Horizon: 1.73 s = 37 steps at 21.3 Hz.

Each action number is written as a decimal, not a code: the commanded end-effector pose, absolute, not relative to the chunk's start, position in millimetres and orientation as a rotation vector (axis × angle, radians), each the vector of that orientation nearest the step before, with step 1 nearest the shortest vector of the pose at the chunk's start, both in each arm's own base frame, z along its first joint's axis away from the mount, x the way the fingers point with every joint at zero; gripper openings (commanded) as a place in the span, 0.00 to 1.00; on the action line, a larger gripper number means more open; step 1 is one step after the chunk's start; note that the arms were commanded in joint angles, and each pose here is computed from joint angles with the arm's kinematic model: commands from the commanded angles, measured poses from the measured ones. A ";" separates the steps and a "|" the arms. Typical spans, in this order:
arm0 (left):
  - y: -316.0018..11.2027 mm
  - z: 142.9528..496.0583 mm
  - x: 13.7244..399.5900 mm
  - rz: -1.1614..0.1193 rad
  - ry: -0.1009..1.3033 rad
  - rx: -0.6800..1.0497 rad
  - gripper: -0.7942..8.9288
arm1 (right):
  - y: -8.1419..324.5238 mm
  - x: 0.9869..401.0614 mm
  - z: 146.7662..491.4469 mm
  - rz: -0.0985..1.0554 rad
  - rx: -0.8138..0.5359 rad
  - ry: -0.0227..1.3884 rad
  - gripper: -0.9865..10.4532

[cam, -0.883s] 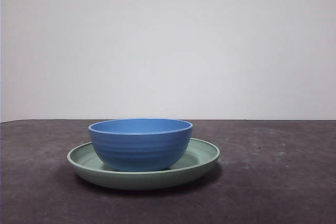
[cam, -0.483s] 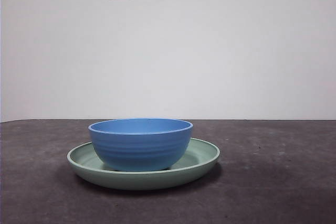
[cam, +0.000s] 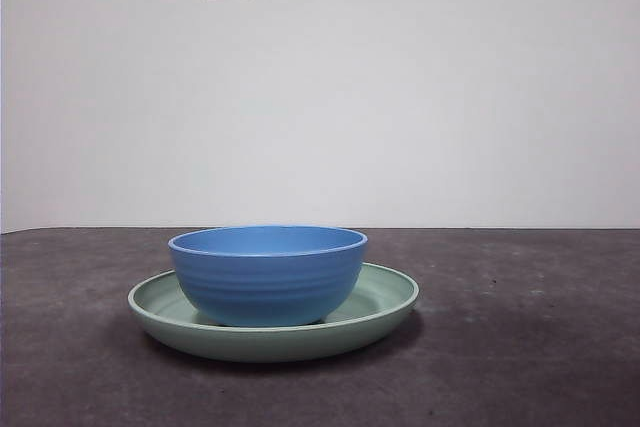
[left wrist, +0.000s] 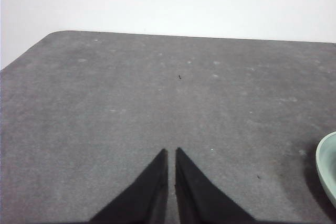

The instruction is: Pick up the blue bowl, put it on the green plate, put it on desk

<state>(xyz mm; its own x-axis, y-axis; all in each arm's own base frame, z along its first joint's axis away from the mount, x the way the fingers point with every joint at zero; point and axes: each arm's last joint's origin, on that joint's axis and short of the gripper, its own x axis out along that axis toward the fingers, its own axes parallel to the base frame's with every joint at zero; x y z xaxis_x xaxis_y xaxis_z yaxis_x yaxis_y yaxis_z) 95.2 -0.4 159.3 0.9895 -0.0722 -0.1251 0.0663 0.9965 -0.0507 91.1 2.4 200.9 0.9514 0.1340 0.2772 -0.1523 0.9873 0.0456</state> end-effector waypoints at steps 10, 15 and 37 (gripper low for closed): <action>-0.1 153.9 96.3 -0.065 0.132 -0.035 0.11 | -1.0 97.2 167.7 0.049 -0.069 -0.018 0.11; -0.1 153.9 96.3 -0.065 0.132 -0.035 0.11 | -6.1 95.7 150.1 -0.121 -0.070 0.171 0.11; -0.1 154.0 96.3 -0.065 0.131 -0.035 0.11 | -7.2 95.7 151.7 -0.163 -0.067 0.156 0.11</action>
<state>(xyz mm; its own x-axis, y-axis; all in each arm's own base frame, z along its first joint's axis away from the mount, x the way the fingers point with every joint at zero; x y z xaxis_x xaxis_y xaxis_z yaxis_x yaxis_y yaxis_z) 95.2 -0.4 159.4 0.9896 -0.0722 -0.1248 0.0664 0.9965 -0.0507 95.5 -7.1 153.3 0.9752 -0.1648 -0.1475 0.1550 0.9850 -0.0755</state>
